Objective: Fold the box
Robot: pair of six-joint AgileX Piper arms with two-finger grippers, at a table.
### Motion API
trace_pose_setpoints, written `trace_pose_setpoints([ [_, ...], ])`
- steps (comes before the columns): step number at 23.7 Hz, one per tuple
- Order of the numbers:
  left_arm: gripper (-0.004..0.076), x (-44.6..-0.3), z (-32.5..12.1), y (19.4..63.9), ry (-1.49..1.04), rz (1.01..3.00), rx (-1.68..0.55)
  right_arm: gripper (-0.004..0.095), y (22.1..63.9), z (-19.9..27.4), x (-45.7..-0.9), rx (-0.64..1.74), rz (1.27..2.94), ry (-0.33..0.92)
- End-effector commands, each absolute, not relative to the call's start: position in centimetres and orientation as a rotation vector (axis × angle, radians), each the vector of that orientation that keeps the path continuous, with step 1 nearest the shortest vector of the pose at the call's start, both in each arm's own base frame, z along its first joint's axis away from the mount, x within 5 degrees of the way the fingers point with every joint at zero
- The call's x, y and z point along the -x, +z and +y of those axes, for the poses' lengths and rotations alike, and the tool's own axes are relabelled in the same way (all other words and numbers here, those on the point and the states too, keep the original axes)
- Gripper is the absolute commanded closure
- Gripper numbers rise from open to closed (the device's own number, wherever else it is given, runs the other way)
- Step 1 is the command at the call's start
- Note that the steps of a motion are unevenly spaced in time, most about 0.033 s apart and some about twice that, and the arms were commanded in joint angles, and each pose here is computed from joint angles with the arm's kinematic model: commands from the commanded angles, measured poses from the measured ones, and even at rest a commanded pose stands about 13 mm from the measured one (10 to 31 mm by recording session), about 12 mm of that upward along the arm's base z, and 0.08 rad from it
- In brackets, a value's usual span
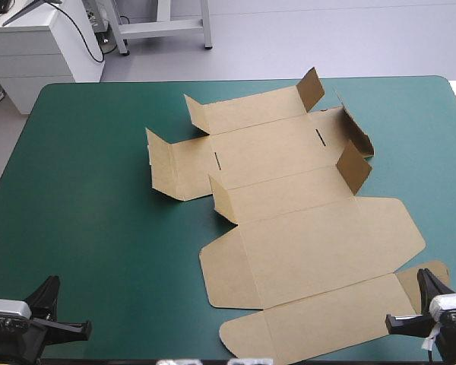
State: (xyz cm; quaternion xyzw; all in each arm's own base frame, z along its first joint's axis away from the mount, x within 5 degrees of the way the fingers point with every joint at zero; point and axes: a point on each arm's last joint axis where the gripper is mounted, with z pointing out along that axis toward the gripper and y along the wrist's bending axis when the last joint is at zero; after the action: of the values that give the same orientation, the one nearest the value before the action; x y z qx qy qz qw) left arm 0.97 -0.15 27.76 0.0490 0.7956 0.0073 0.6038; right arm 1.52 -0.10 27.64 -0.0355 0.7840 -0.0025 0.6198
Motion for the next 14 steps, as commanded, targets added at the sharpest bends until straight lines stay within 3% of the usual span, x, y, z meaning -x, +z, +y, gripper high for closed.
trace_pose_setpoints([
  [1,0.0731,-0.8,-0.2,29.0,0.002,1.741,-0.104,0.0924,29.3,-0.1,-1.4,0.089,1.703,-0.016],
  [14,0.0731,-0.8,-0.1,29.0,0.000,1.742,-0.099,0.0923,31.3,0.0,-3.0,0.100,1.685,-0.019],
])
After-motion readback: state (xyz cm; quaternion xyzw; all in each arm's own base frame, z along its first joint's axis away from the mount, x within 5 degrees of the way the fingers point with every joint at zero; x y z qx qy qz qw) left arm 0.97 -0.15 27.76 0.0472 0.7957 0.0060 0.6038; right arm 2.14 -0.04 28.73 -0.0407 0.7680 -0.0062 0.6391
